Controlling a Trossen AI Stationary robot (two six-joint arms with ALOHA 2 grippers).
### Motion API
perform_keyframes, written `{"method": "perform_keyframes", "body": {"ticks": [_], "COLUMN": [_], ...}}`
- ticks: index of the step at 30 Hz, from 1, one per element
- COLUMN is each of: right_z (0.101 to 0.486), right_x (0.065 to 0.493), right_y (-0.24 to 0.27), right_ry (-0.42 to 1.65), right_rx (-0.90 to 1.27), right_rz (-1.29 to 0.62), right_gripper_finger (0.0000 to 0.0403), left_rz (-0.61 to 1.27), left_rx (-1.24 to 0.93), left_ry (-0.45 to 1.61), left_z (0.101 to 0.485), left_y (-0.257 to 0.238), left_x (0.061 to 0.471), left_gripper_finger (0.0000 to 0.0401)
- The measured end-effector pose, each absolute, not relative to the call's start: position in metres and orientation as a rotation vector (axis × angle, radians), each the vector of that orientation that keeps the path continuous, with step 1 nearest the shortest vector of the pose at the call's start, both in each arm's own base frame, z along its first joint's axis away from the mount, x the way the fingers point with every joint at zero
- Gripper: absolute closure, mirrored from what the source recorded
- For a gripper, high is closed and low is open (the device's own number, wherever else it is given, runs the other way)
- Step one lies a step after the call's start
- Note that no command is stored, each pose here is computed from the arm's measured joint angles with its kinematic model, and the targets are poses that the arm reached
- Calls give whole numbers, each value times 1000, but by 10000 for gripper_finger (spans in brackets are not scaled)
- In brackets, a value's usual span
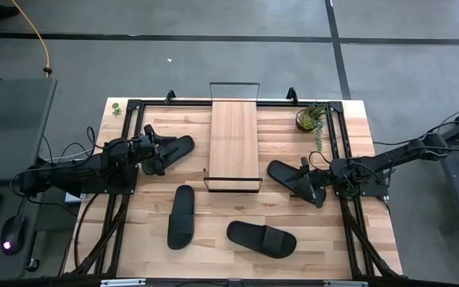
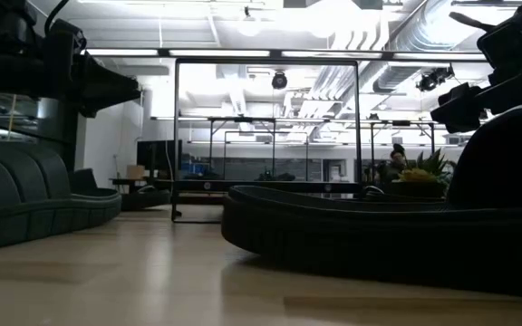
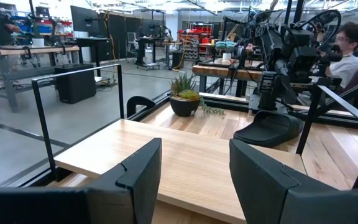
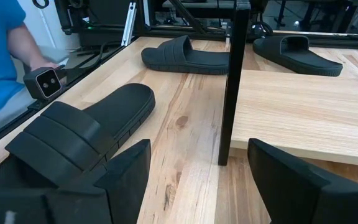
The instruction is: Pick and place slides into the shelf
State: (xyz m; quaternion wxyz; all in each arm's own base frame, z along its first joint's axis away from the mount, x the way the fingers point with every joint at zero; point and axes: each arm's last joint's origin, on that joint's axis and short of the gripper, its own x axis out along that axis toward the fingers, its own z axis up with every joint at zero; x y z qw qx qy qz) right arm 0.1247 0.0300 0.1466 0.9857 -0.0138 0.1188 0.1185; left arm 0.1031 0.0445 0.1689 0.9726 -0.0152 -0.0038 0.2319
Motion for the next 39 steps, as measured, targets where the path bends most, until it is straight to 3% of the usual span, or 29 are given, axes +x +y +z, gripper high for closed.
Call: {"method": "perform_keyframes", "body": {"ticks": [39], "right_z": [147], "right_x": [125], "right_y": [30], "right_ry": [239], "right_rx": [-28], "right_rz": [238], "right_gripper_finger": [144], "left_rz": [469], "left_rx": [-9], "left_ry": [-16], "left_z": [170], "left_y": [45], "left_x": [103], "left_gripper_finger": [229]}}
